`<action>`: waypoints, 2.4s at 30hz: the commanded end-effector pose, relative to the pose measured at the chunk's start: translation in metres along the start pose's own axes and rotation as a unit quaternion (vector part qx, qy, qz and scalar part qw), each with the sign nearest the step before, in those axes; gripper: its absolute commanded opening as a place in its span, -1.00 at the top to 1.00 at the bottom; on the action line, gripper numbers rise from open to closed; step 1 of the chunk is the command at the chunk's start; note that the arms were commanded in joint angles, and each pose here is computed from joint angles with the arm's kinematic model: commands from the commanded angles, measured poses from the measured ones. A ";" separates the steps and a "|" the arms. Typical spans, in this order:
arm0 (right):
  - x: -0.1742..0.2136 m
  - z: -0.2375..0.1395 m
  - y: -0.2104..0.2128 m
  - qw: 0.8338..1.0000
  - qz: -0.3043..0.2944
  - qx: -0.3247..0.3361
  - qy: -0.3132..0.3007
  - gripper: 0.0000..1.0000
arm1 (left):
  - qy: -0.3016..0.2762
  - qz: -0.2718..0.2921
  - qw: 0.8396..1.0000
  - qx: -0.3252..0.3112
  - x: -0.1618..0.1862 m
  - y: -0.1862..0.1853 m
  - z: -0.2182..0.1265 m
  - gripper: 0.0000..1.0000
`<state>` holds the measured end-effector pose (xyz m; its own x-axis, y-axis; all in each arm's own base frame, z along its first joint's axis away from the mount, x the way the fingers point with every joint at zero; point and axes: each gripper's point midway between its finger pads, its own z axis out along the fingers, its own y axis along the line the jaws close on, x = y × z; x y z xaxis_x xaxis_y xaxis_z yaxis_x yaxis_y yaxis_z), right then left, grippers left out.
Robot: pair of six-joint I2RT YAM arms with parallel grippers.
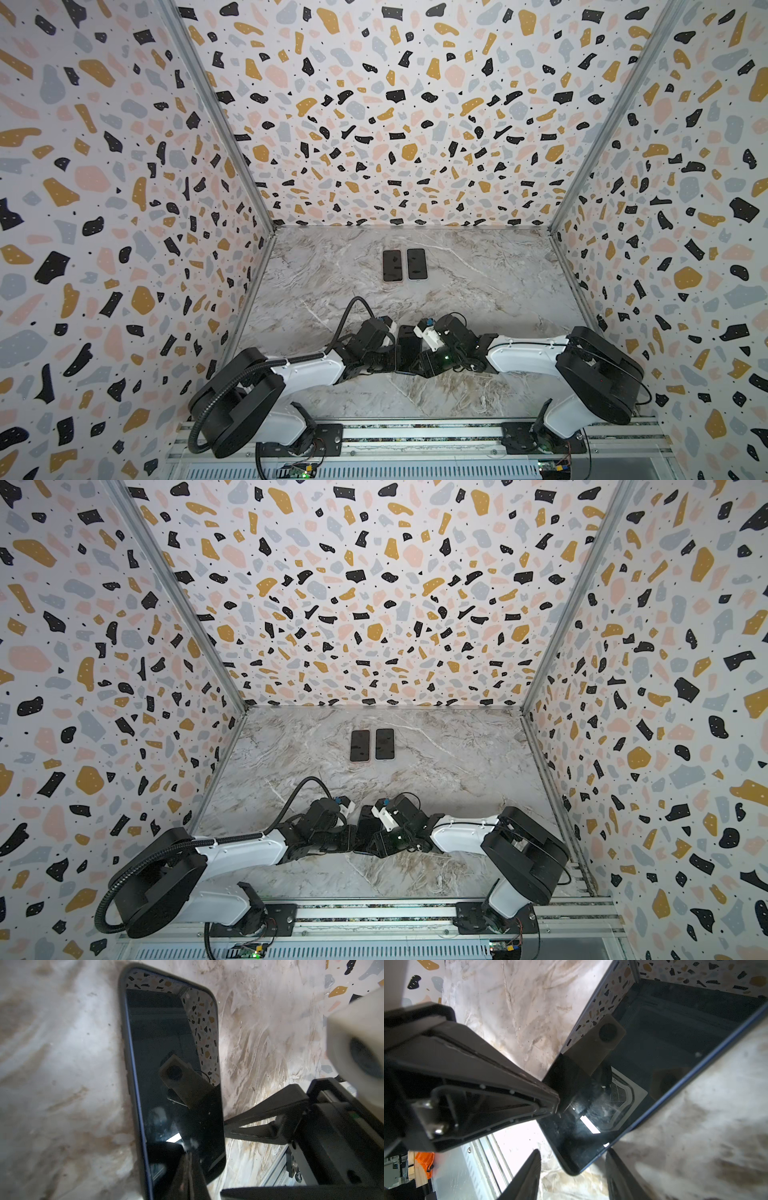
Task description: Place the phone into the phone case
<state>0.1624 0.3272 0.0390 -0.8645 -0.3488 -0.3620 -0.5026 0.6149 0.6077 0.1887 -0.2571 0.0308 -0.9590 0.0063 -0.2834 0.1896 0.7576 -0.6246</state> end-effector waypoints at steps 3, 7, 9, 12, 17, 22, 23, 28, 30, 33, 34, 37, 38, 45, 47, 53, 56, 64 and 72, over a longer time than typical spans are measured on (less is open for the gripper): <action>-0.011 -0.004 0.007 1.000 -0.009 -0.007 -0.015 -0.03 | 0.056 -0.019 0.994 -0.094 0.032 0.042 -0.007 0.96; -0.016 -0.008 0.007 1.000 -0.011 0.000 -0.022 -0.03 | 0.039 -0.002 0.994 -0.106 0.012 0.029 -0.024 0.91; -0.017 -0.009 0.008 1.000 -0.012 0.002 -0.024 -0.03 | 0.038 0.001 0.993 -0.111 0.009 0.026 -0.030 0.89; -0.018 -0.009 0.008 1.000 -0.013 0.005 -0.024 -0.03 | 0.044 -0.006 0.993 -0.112 0.013 0.026 -0.032 0.87; -0.019 -0.008 0.007 1.000 -0.015 0.008 -0.021 -0.05 | 0.056 -0.004 0.991 -0.126 0.017 0.029 -0.037 0.83; -0.020 -0.005 0.007 1.000 -0.015 0.005 -0.019 -0.08 | 0.053 -0.003 0.992 -0.110 0.013 0.017 -0.035 0.78; -0.019 -0.004 0.007 1.000 -0.015 0.006 -0.019 -0.09 | 0.052 -0.002 0.993 -0.104 0.012 0.013 -0.035 0.76; -0.018 -0.003 0.005 1.000 -0.014 0.006 -0.018 -0.10 | 0.042 -0.006 0.995 -0.091 0.007 0.003 -0.037 0.67; -0.018 -0.002 0.005 1.000 -0.014 0.004 -0.016 -0.10 | 0.041 -0.009 0.995 -0.085 0.006 0.000 -0.035 0.67; -0.018 -0.001 0.006 1.000 -0.015 0.003 -0.016 -0.10 | 0.045 -0.010 0.995 -0.083 0.008 -0.003 -0.031 0.67; -0.018 -0.002 0.006 1.000 -0.016 0.002 -0.017 -0.10 | 0.048 -0.010 0.995 -0.084 0.009 -0.003 -0.030 0.67; -0.019 -0.001 0.007 1.000 -0.017 0.001 -0.017 -0.10 | 0.055 -0.007 0.995 -0.086 0.011 -0.002 -0.026 0.60; -0.019 -0.001 0.007 1.000 -0.017 0.000 -0.018 -0.10 | 0.056 -0.007 0.995 -0.086 0.011 -0.002 -0.025 0.58; -0.020 -0.002 0.007 1.000 -0.019 -0.001 -0.019 -0.10 | 0.063 -0.001 0.994 -0.090 0.012 -0.005 -0.019 0.57; -0.020 -0.002 0.007 1.000 -0.019 -0.001 -0.020 -0.10 | 0.062 -0.001 0.994 -0.094 0.012 -0.003 -0.018 0.57; -0.019 0.000 0.006 1.000 -0.017 -0.003 -0.017 -0.10 | 0.066 -0.002 0.993 -0.097 0.013 0.000 -0.014 0.61; -0.018 0.002 0.006 1.000 -0.017 -0.004 -0.015 -0.10 | 0.069 -0.002 0.993 -0.099 0.015 0.002 -0.011 0.67; -0.013 0.008 0.003 1.000 -0.010 -0.007 -0.004 -0.10 | 0.084 -0.001 0.991 -0.106 0.024 0.013 -0.003 0.86; -0.012 0.009 0.003 1.000 -0.008 -0.009 -0.002 -0.06 | 0.094 -0.002 0.989 -0.115 0.032 0.023 0.002 0.93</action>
<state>0.1738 0.3308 0.0377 -0.8660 -0.3373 -0.3691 -0.4994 0.6212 0.6040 0.1680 -0.2385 0.0245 -0.9862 0.0828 -0.1432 0.1383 0.8877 -0.4392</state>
